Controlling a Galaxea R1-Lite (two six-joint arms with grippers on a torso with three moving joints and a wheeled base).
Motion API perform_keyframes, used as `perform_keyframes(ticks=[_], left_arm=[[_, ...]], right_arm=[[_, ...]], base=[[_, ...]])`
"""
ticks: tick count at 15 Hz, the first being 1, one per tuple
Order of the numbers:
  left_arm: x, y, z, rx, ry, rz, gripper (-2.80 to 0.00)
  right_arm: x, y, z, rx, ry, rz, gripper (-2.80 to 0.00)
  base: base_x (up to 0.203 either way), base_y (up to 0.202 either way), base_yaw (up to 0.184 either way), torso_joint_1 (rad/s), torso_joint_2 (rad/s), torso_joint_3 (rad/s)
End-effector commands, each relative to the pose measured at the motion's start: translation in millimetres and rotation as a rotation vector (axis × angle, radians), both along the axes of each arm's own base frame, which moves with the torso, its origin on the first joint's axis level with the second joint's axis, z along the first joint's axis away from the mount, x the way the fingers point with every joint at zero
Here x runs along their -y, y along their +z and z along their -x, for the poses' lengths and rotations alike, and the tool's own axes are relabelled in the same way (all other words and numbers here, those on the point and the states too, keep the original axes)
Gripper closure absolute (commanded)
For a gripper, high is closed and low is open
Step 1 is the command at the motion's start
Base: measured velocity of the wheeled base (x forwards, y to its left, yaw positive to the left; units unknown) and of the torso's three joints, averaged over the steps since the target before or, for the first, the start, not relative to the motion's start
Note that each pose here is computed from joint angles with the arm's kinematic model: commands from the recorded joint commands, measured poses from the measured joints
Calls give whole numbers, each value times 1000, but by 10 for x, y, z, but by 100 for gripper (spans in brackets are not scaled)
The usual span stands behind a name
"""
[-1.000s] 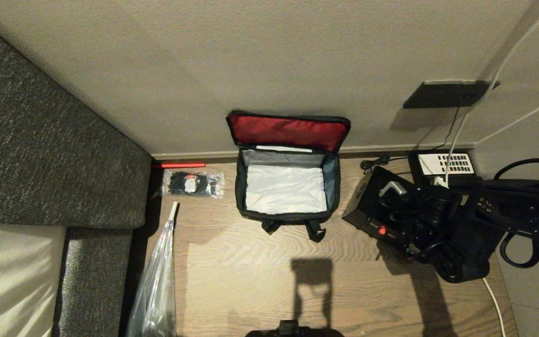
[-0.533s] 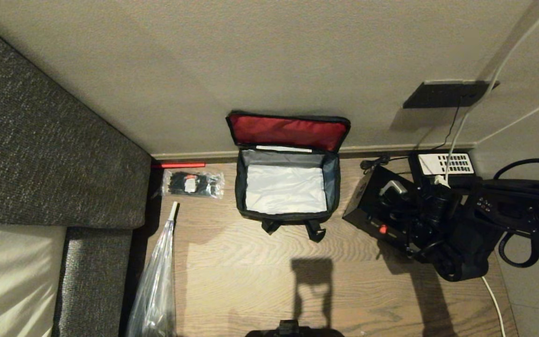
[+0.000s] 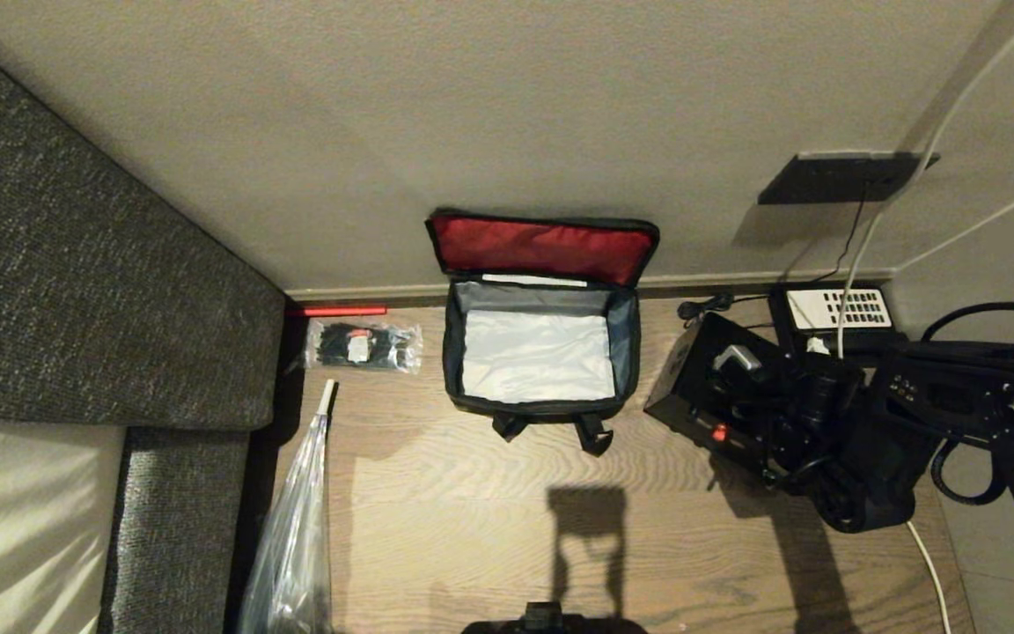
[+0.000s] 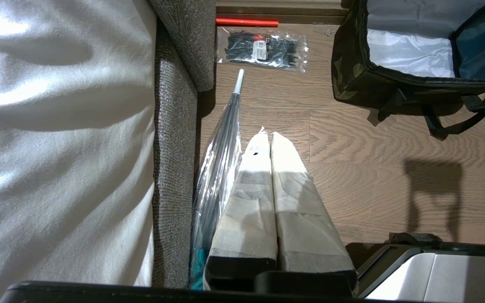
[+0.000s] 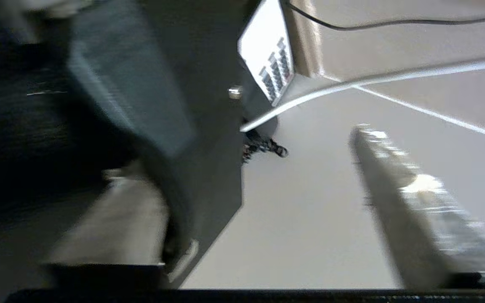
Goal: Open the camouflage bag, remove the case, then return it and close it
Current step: Grip the handle again, then place the black box back
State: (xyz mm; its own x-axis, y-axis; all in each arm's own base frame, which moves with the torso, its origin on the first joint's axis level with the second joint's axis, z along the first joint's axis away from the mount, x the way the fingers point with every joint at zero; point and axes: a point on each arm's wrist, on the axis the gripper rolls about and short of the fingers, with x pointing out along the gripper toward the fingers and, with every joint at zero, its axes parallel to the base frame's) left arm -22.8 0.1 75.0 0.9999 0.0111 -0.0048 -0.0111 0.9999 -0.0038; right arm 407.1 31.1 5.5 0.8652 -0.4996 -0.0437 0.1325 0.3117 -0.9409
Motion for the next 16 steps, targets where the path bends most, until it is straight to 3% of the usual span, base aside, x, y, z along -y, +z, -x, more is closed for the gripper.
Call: perform_keyframes(ticks=[1, 11, 16], left_arm=[[0, -9, -1, -1, 1, 1, 0], [0, -9, -1, -1, 1, 1, 0], [0, -9, 0, 0, 1, 1, 0]], right_arm=[[-5, -56, 12, -12, -3, 3, 0], [-11, -20, 11, -2, -2, 1, 0], [-4, 490, 73, 106, -7, 4, 0]], base=[[0, 0, 0, 0, 0, 0], [0, 0, 0, 0, 0, 0], [0, 0, 0, 0, 0, 0]])
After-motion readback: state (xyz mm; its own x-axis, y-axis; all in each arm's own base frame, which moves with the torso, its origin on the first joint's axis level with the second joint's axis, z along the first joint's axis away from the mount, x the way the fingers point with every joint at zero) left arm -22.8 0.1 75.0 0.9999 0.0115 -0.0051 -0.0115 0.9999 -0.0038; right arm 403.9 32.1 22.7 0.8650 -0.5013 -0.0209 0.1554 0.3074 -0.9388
